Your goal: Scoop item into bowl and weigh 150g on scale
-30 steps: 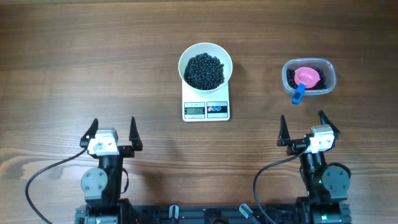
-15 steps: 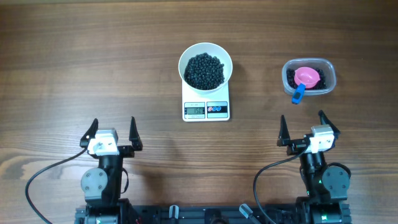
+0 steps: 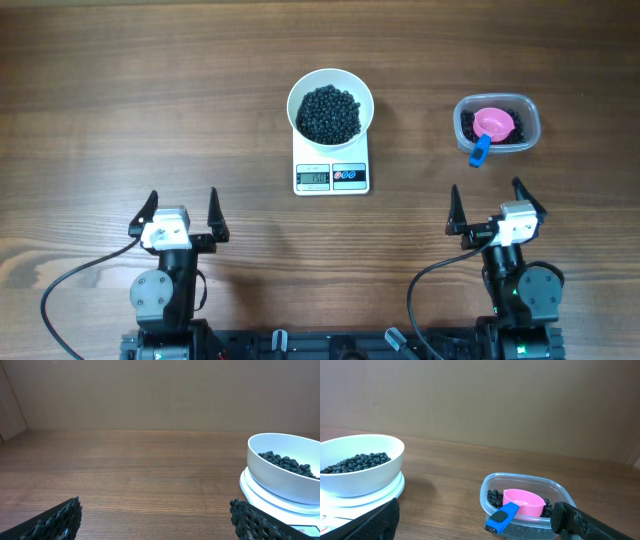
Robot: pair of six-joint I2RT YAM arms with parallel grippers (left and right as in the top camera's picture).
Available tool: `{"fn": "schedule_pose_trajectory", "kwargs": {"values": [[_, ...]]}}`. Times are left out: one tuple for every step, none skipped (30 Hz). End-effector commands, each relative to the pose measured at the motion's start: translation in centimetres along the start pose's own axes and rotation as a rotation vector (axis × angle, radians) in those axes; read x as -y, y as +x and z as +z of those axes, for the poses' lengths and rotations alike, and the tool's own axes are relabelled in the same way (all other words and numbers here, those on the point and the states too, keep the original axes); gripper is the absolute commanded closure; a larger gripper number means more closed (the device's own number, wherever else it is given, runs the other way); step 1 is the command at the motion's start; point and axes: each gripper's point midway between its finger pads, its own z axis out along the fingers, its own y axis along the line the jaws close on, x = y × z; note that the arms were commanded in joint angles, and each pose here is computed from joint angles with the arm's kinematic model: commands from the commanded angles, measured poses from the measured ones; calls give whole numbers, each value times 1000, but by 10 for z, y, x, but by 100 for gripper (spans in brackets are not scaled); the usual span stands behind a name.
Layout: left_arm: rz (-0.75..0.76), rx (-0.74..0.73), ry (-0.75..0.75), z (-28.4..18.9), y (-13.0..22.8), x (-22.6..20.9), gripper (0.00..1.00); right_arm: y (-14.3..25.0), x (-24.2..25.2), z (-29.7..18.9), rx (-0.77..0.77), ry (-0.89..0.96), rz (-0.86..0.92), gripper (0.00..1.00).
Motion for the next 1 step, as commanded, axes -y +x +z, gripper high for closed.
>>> {"fn": "schedule_pose_trajectory", "kwargs": {"values": [[11, 0, -10, 0, 2, -2, 0, -2, 0, -1, 10, 3, -9, 0]]}}
